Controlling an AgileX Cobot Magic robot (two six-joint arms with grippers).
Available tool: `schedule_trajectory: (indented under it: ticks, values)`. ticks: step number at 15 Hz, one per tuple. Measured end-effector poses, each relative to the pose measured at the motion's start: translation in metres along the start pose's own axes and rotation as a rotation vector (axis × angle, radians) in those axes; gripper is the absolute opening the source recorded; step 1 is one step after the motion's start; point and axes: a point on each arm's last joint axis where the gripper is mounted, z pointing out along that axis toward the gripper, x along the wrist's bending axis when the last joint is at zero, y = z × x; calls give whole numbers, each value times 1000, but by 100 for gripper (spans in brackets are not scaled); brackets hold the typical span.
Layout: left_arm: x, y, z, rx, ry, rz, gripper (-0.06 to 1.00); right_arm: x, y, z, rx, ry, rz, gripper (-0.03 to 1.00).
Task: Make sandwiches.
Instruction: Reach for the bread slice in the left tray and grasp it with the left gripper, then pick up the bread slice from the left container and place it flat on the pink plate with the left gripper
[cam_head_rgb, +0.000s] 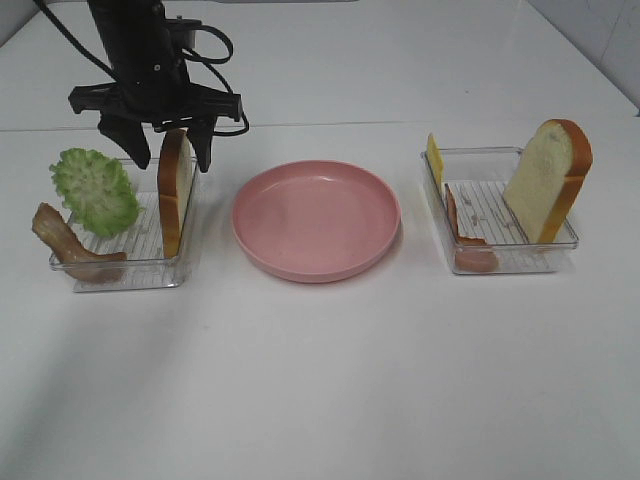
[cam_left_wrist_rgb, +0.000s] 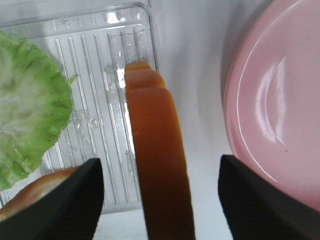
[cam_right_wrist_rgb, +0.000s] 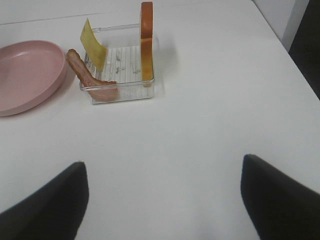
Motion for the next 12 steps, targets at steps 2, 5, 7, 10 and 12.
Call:
schedule_trajectory:
  ticks: [2,5,7,10,12]
  values:
    - [0,0,1,2,3,1,43,0,0,0,0,0,0,78]
    - [1,0,3,3,11,4,20,0,0,0,0,0,0,78]
    - [0,2,-1,-3,9,3,20,0,0,0,0,0,0,78]
    - [-2,1,-11,-15,-23,8,20,0,0,0,0,0,0,78]
    - [-5,-4,-70,-112,-122,43,20,0,0,0,0,0,0,78]
